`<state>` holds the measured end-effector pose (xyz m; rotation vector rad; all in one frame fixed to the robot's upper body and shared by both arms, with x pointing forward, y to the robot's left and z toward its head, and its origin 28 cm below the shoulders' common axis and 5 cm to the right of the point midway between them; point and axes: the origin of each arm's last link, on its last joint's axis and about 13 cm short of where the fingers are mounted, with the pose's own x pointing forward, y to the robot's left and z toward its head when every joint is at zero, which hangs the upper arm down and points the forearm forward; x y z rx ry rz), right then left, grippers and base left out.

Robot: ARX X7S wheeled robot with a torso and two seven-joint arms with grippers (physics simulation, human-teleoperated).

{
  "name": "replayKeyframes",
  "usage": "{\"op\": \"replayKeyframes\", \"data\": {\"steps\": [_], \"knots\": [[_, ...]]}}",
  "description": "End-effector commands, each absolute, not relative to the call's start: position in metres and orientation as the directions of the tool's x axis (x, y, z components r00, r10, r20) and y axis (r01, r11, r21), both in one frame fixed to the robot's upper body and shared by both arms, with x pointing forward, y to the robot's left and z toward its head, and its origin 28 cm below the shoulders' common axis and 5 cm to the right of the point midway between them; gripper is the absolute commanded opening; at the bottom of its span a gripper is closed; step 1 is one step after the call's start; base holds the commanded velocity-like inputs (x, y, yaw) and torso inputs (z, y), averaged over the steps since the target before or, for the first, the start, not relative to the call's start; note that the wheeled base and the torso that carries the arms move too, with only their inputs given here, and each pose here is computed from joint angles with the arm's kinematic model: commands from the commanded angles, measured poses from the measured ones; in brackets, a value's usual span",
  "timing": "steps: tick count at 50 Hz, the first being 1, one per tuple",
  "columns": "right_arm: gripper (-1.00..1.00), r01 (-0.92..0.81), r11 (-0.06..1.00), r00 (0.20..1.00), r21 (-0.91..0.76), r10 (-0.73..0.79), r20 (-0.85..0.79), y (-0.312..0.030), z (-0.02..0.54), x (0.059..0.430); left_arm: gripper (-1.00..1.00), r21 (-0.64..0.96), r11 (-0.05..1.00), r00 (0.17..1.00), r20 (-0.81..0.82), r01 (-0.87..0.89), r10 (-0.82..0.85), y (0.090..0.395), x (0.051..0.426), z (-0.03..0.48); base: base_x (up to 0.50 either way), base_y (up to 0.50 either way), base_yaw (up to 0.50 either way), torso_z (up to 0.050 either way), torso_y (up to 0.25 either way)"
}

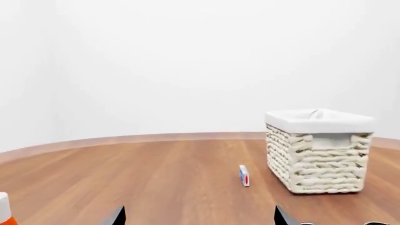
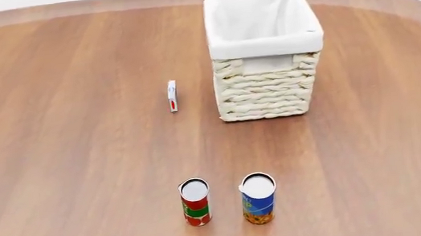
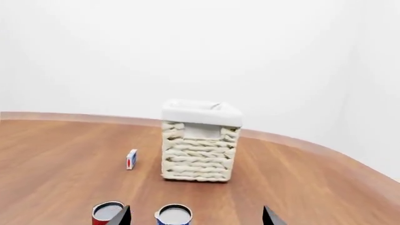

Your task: Pick up the cream cheese box, and put it in the basket.

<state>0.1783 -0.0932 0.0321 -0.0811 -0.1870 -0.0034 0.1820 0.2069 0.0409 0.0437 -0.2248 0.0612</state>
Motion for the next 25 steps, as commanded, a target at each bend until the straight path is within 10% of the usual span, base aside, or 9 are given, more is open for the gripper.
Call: {"op": "replayKeyframes", "data": {"steps": [1,25], "knots": [[1.00,0.009,0.994,0.986,-0.109,0.010,0.167,-0.0910,0.0281,0.1801,1.00,0.038,0.997,0.975,0.216,-0.066,0.057,0.2071,0.1837,0.0394,0.31,-0.12,0.00,0.000,0.000],[1.00,0.016,0.990,0.985,-0.143,0.009,0.171,-0.0892,0.0258,0.1802,1.00,0.039,0.997,0.976,0.211,-0.062,0.052,0.2061,0.1837,0.0377,0.31,-0.10,0.00,0.000,0.000]]}}
